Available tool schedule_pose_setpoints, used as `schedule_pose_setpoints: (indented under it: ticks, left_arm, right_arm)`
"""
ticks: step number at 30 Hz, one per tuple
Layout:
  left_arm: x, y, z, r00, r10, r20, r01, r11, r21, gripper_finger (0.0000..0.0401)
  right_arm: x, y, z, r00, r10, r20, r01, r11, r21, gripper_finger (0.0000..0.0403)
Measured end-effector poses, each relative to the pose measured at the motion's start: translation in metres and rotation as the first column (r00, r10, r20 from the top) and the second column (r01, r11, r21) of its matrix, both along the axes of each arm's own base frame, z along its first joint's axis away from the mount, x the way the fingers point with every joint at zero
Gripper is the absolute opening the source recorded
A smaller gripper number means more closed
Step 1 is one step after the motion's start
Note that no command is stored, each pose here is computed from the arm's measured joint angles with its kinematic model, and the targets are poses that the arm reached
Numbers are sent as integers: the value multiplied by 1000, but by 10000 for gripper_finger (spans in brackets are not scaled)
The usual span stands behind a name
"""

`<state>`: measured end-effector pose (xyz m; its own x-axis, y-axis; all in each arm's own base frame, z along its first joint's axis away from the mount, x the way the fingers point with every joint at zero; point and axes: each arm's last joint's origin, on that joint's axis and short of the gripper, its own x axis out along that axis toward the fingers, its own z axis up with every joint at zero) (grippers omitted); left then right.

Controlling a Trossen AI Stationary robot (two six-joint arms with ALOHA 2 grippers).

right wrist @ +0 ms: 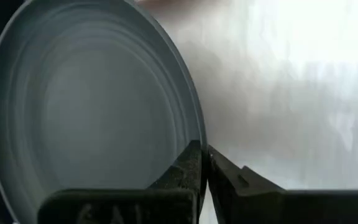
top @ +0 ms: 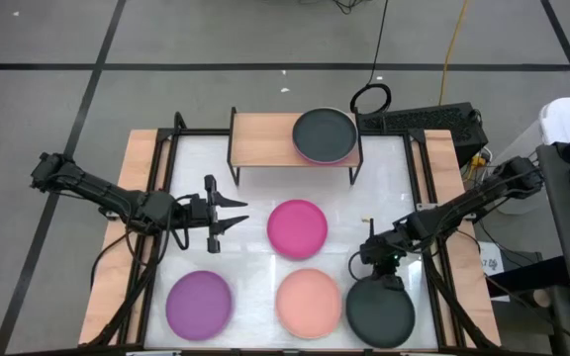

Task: Place and stack plates onto a shelf
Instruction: Put the black plate on the shelf

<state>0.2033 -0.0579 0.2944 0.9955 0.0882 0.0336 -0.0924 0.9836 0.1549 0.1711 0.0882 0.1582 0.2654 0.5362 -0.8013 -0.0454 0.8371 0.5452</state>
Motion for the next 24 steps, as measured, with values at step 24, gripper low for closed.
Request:
schedule_pose_setpoints:
  ticks: [24]
  left_arm:
    - [0,0,1,1000,0,10,0,1000,-4,141]
  right_arm:
    - [45,-62,179,-58,134,989,787,616,-37,0]
